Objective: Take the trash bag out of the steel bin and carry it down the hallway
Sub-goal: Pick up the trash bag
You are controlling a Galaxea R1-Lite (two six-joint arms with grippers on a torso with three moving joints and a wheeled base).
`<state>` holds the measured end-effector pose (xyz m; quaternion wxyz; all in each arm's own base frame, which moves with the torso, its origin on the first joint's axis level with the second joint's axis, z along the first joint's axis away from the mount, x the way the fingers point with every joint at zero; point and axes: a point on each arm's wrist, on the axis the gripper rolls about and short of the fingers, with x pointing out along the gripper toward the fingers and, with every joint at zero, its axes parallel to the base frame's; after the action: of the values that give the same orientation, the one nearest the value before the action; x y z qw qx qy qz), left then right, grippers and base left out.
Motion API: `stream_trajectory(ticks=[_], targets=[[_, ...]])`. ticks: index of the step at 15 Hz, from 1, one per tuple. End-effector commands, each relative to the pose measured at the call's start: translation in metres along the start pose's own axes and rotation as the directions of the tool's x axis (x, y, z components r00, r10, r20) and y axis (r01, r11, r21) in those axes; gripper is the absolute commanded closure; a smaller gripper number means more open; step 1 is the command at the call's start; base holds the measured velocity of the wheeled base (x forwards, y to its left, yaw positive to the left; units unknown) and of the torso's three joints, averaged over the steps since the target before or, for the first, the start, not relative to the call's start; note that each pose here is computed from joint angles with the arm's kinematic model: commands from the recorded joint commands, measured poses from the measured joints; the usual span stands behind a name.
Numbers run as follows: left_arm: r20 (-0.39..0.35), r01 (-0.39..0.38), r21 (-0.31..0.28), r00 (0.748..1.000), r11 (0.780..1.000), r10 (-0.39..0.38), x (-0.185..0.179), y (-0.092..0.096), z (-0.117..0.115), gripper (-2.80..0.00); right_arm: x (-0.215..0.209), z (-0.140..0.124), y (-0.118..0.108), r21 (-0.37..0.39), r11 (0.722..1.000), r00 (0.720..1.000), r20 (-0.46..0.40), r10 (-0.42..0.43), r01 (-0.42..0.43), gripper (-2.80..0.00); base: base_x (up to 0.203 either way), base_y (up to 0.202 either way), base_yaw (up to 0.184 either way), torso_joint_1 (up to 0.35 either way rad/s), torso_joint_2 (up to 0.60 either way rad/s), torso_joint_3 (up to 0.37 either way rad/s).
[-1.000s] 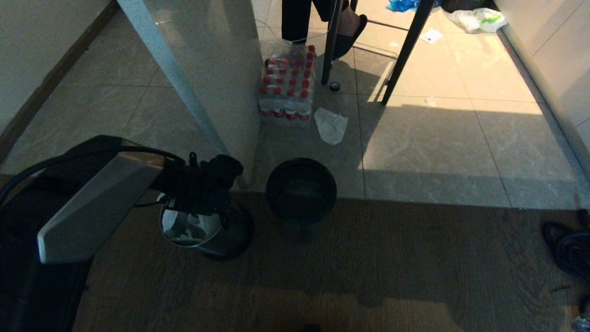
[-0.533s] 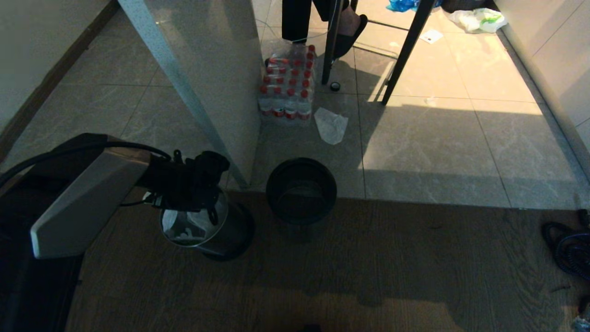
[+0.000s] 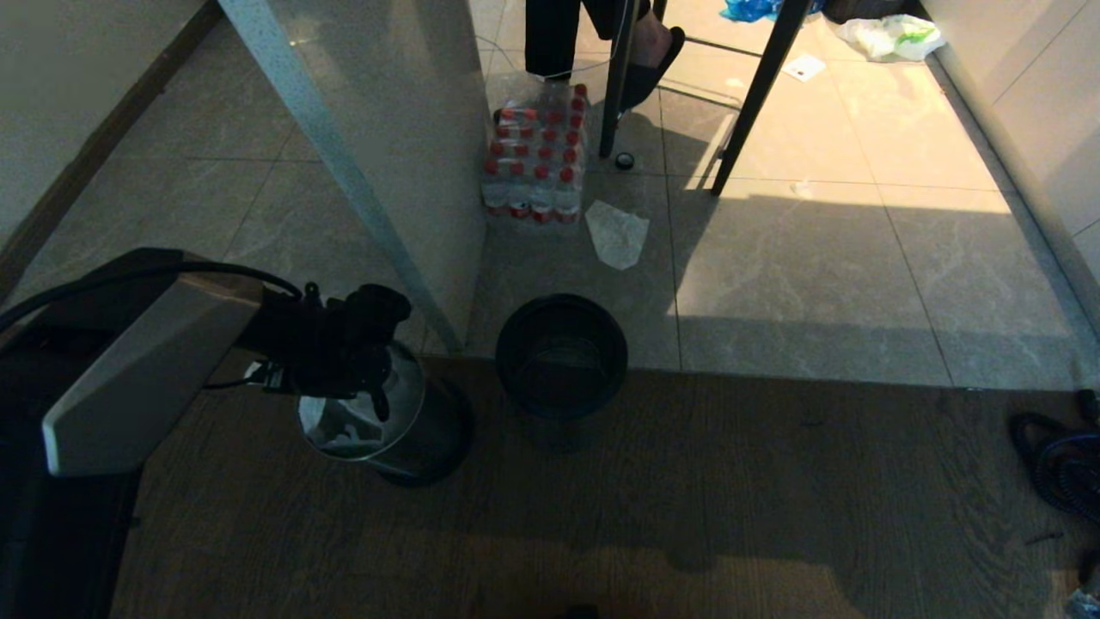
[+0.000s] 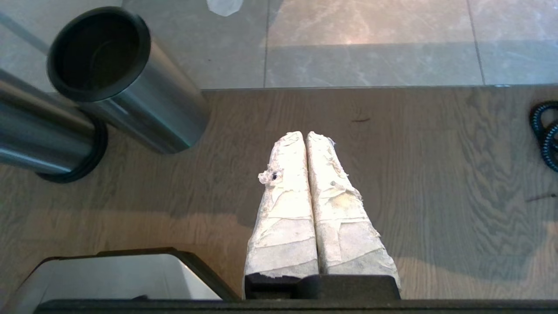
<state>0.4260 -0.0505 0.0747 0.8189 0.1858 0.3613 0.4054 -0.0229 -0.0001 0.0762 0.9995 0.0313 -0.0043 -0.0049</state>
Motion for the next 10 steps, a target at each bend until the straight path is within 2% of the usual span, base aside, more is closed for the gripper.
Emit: stream_trajectory(ticks=[1,5,10], targets=[[-0.014,-0.016,0.002,1.000,1.000,0.016,0.007,0.001,-0.003,-2.80,0.000,0.000,0.000,0.000,1.000,1.000,0.001,-0.001,0.001,0.00,0.000,0.000,0.000,0.000,0.00,0.000],[-0.047,-0.046,0.045,0.998,0.998,0.048,0.014,0.004,-0.017,-2.80,0.000,0.000,0.000,0.000,1.000,1.000,0.001,-0.001,0.001,0.00,0.000,0.000,0.000,0.000,0.00,0.000],[-0.020,-0.092,-0.015,0.996,0.996,0.091,0.015,0.004,-0.008,-2.80,0.000,0.000,0.000,0.000,1.000,1.000,0.001,0.001,-0.001,0.00,0.000,0.000,0.000,0.000,0.00,0.000]])
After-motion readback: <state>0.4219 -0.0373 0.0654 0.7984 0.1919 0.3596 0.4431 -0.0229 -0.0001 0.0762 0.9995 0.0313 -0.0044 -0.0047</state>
